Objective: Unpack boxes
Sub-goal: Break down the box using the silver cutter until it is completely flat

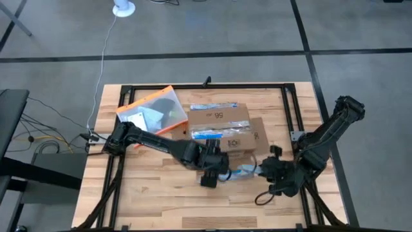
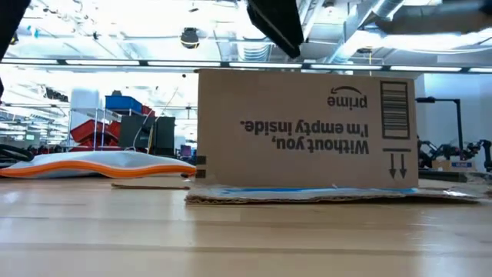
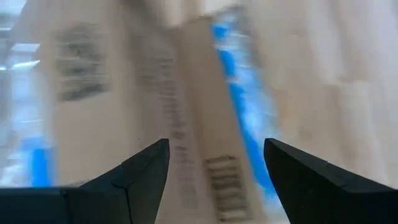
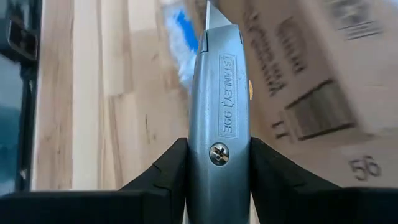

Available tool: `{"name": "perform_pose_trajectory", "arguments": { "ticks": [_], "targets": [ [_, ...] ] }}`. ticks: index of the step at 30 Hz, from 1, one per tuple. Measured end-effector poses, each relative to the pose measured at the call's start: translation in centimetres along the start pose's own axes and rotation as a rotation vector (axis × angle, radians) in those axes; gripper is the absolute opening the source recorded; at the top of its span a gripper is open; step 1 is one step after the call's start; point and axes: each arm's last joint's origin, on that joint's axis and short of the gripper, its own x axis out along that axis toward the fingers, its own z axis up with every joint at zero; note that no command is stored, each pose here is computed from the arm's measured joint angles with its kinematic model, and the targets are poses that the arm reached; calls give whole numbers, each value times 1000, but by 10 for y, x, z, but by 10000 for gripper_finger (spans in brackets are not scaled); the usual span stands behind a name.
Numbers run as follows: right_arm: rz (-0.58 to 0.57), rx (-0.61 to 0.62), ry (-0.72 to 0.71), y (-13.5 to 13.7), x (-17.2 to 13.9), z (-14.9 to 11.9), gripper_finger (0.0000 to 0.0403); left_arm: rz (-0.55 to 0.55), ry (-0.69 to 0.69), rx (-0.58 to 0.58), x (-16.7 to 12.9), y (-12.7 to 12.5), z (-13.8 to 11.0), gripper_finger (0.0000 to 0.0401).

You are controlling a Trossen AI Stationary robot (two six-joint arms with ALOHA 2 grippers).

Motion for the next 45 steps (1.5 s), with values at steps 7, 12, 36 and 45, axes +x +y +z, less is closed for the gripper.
{"name": "perform_pose_trajectory", "arguments": {
  "ticks": [7, 12, 36, 45],
  "targets": [
    [-297, 29, 105, -29, -16, -17, 115, 15, 101, 81, 1, -13, -14, 246],
    [-326, 60, 97, -31, -16, -18, 115, 76, 212, 95, 18, -12, -35, 246],
    [-270, 85, 61, -26, -13, -13, 115, 86, -99, -224, -2, 65, -39, 246],
    [-257, 85, 98, -25, -14, -16, 115, 25, 43, -31, -3, 3, -51, 246]
  ]
}}
